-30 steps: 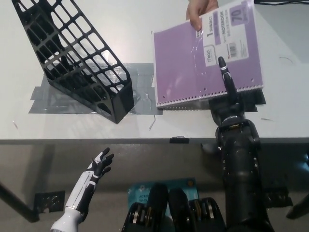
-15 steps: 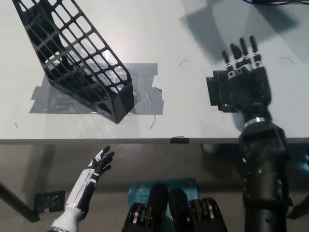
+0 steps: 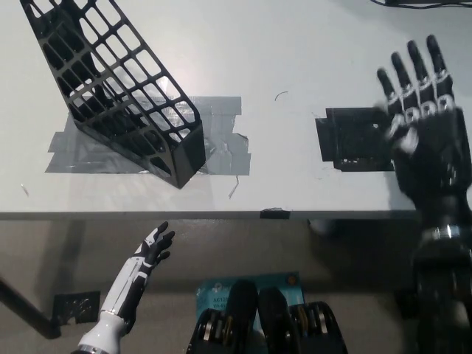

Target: A shelf with a book inside it is placed on the center of the desk infront of the robot. The robot uses its right hand to grab the book, take it out and hand it to a person.

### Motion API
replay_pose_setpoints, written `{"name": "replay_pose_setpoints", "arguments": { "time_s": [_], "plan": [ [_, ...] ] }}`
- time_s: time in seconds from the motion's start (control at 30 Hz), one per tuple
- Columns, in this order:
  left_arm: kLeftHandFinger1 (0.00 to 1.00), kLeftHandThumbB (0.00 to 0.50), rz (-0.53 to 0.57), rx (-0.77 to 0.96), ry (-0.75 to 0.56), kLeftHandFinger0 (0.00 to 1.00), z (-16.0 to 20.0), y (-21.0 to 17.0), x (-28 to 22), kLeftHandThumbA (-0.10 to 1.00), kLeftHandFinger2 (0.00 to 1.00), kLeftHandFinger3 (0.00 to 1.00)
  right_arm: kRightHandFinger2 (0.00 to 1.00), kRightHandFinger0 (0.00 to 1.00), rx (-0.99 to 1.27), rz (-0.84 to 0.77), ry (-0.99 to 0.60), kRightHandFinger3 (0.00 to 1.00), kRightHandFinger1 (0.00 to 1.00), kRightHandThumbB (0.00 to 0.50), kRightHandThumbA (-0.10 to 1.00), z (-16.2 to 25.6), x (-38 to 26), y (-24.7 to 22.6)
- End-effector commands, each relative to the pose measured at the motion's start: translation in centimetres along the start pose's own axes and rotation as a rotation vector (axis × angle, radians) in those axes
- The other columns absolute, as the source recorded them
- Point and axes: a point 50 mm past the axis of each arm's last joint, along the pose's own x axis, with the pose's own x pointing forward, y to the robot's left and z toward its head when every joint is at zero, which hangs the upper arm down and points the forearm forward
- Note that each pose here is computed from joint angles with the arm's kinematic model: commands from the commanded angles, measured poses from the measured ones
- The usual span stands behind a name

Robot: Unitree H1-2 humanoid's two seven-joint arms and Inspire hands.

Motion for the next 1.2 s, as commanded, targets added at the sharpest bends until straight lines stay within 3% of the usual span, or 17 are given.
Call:
{"name": "replay_pose_setpoints", "arguments": {
  "time_s": [0.0, 0.07, 0.33, 0.47, 0.77, 0.9, 1.1, 1.17],
  "plan": [
    [1.0, 0.22, -0.007, 0.01, -0.047, 1.0, 0.7, 0.6, -0.1, 1.0, 1.0, 1.0, 1.0, 1.0, -0.222, 0.104, 0.074, 1.0, 1.0, 0.347, 1.0, -1.3, -4.7, -0.3],
    [1.0, 0.236, -0.008, -0.001, -0.044, 1.0, 0.6, 0.6, -0.2, 1.0, 1.0, 1.0, 1.0, 1.0, -0.231, 0.074, 0.122, 1.0, 1.0, 0.358, 1.0, -2.4, -5.8, -1.1],
    [1.0, 0.22, 0.01, -0.011, -0.002, 1.0, -0.7, 0.5, -2.0, 1.0, 1.0, 1.0, 1.0, 1.0, -0.223, -0.023, 0.323, 1.0, 1.0, 0.29, 1.0, -6.8, -11.8, -4.3],
    [1.0, 0.237, 0.029, -0.026, 0.014, 1.0, -1.4, 0.0, -3.0, 1.0, 1.0, 1.0, 1.0, 1.0, -0.248, -0.044, 0.372, 1.0, 1.0, 0.302, 1.0, -7.9, -12.3, -4.6],
    [1.0, 0.238, 0.054, -0.033, -0.006, 1.0, -1.6, 0.0, -3.5, 1.0, 1.0, 1.0, 1.0, 1.0, -0.254, -0.038, 0.395, 1.0, 1.0, 0.266, 1.0, -8.7, -12.4, -4.4],
    [1.0, 0.244, 0.063, -0.037, -0.007, 1.0, -1.3, 0.1, -3.3, 1.0, 1.0, 1.0, 1.0, 1.0, -0.277, -0.03, 0.394, 1.0, 1.0, 0.284, 1.0, -8.7, -12.0, -4.4],
    [1.0, 0.244, 0.072, -0.037, -0.025, 1.0, -1.4, 0.2, -2.9, 1.0, 1.0, 1.0, 1.0, 1.0, -0.312, -0.01, 0.393, 1.0, 1.0, 0.222, 0.99, -8.6, -11.4, -4.4],
    [1.0, 0.242, 0.073, -0.034, -0.027, 1.0, -1.4, 0.2, -2.9, 1.0, 1.0, 1.0, 1.0, 1.0, -0.319, -0.01, 0.392, 1.0, 1.0, 0.223, 0.99, -8.5, -11.4, -4.4]
  ]
}}
